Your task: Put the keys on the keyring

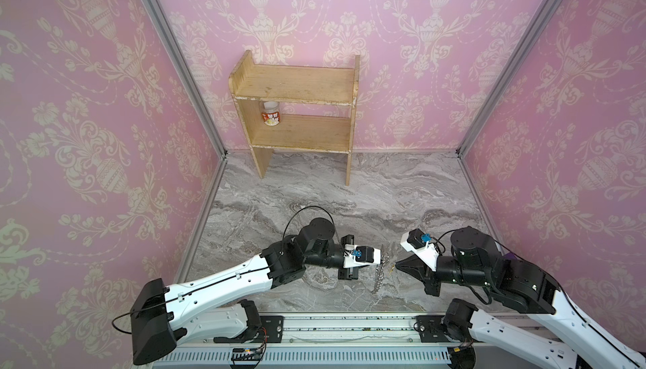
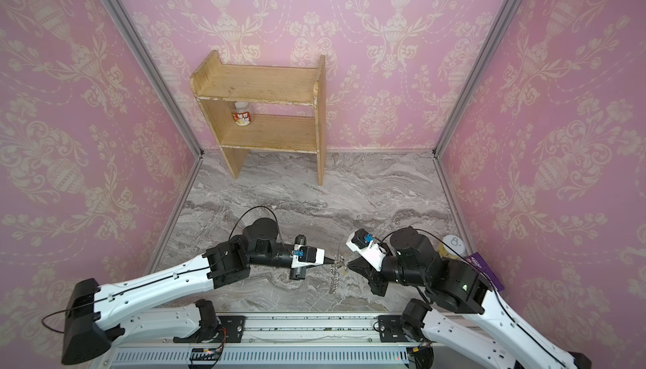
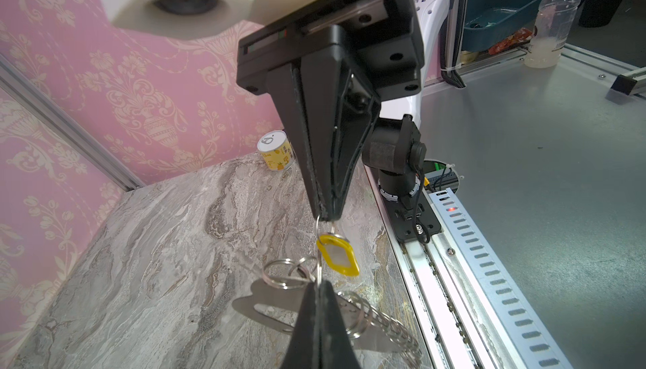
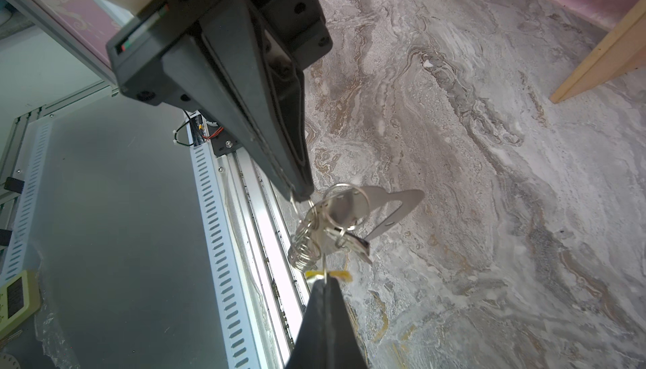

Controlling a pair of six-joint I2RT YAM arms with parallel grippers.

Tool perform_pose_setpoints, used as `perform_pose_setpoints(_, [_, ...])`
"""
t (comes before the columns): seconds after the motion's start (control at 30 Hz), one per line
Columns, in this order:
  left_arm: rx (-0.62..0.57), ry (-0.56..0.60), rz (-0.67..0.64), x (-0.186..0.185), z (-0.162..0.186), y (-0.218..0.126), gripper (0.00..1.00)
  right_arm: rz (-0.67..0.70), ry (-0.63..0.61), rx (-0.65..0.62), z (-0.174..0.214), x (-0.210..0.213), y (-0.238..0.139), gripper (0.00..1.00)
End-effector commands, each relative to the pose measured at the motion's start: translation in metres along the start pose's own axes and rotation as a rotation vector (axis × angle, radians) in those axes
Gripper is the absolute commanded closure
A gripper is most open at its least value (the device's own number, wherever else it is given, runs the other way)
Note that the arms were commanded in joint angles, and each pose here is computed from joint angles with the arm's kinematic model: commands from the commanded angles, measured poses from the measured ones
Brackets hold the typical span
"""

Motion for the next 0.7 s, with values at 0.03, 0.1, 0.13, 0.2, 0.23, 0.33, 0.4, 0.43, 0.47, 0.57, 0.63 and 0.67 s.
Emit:
perform_pose_setpoints(0.03, [-0.054,0.01,-0.026,0.0061,-0.0183,-0.0003,1.0,0.025,-0.009,-0.034,-0.0053,-0.0015,0.0029,1.0])
perform_pose_setpoints(0.1, [-0.058,0.005,-0.029,0.0066,-0.0182,0.0002,1.0,0.04,-0.021,-0.051,-0.0065,-0.002,0.002,1.0])
perform_pose_setpoints(0.13, [-0.062,0.003,-0.03,0.0069,-0.019,0.0001,1.0,0.044,-0.026,-0.055,-0.0064,-0.0021,0.0018,1.0])
perform_pose_setpoints(0.2, [-0.067,-0.005,-0.032,0.0079,-0.0189,0.0012,1.0,0.052,-0.031,-0.06,-0.0056,-0.0022,0.0017,1.0])
perform_pose_setpoints(0.23, [-0.069,-0.006,-0.031,0.0079,-0.0191,0.0018,1.0,0.054,-0.033,-0.061,-0.0053,-0.002,0.0011,1.0])
perform_pose_setpoints(0.33, [-0.071,-0.02,-0.042,0.0096,-0.0195,0.0018,1.0,0.062,-0.041,-0.069,-0.0054,-0.0013,-0.0016,1.0])
perform_pose_setpoints(0.4, [-0.072,-0.032,-0.047,0.0105,-0.0196,0.0022,1.0,0.067,-0.049,-0.075,-0.0056,-0.0009,-0.003,1.0])
perform_pose_setpoints(0.43, [-0.074,-0.041,-0.051,0.011,-0.0196,0.0023,1.0,0.071,-0.056,-0.075,-0.0056,-0.001,-0.0031,1.0])
perform_pose_setpoints(0.47, [-0.075,-0.05,-0.053,0.0115,-0.0196,0.0029,1.0,0.073,-0.061,-0.073,-0.0055,-0.001,-0.0027,1.0])
perform_pose_setpoints(0.57, [-0.081,-0.084,-0.066,0.0131,-0.0179,0.0036,1.0,0.083,-0.09,-0.06,-0.0044,-0.0016,-0.0031,1.0])
perform_pose_setpoints(0.63, [-0.088,-0.097,-0.066,0.0137,-0.0182,0.0037,1.0,0.088,-0.11,-0.058,-0.0054,-0.0017,-0.0048,1.0])
perform_pose_setpoints(0.67, [-0.094,-0.104,-0.064,0.0139,-0.0188,0.0035,1.0,0.09,-0.119,-0.05,-0.005,-0.0018,-0.0053,1.0])
Point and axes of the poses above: each gripper's point midway between its finger pads, its own y axis out along the fingers, its own x axis along the line the jaws close on, z = x × y, the point moved 6 cm from there along -y, back along the fingers, and after that the axes turned 2 degrees about -y, right-handed, at the moved point
